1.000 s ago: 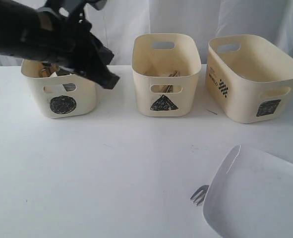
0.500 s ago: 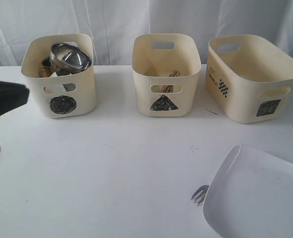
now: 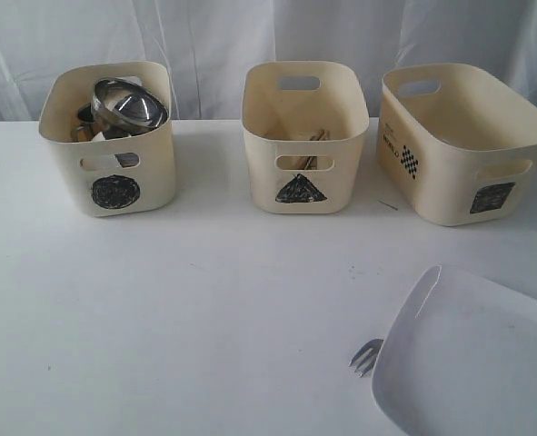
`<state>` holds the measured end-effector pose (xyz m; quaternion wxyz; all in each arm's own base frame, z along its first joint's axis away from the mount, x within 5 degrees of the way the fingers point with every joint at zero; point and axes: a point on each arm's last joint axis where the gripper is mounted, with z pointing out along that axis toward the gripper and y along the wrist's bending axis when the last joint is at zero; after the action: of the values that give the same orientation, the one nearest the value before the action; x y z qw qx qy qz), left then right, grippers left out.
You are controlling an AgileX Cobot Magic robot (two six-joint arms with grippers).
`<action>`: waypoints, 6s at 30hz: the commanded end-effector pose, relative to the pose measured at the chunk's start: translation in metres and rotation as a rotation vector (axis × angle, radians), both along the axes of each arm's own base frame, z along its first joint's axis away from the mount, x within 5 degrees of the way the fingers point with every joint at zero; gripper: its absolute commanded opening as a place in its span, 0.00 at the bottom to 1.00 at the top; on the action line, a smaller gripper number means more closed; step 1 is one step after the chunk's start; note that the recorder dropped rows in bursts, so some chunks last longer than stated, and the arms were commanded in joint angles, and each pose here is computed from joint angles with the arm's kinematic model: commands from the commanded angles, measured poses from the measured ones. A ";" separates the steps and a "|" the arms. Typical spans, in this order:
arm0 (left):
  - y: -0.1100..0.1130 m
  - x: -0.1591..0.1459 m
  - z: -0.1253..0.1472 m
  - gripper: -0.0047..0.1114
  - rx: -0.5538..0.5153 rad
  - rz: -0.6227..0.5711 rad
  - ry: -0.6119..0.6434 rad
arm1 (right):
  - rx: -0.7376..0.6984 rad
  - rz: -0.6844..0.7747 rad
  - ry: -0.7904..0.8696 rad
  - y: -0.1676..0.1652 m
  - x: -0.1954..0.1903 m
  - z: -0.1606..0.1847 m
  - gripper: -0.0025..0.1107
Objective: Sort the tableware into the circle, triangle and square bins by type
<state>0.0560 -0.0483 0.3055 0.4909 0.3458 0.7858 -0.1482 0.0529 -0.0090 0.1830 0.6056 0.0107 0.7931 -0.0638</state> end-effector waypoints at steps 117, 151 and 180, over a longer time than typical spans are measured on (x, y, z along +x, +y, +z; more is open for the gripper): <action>0.026 -0.004 -0.121 0.04 -0.217 0.337 -0.270 | 0.683 0.125 -0.975 -0.001 -0.023 0.104 0.02; 0.026 -0.004 -0.121 0.04 -0.217 0.337 -0.270 | 0.090 0.356 0.582 0.028 0.156 0.159 0.02; 0.026 -0.004 -0.121 0.04 -0.217 0.337 -0.270 | -0.054 0.441 1.019 0.087 0.266 -0.004 0.02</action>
<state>0.0524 -0.0219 0.1860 0.6445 0.1743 0.7379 -0.0988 0.3166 0.0766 0.1834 0.1474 -0.2038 0.9666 0.0493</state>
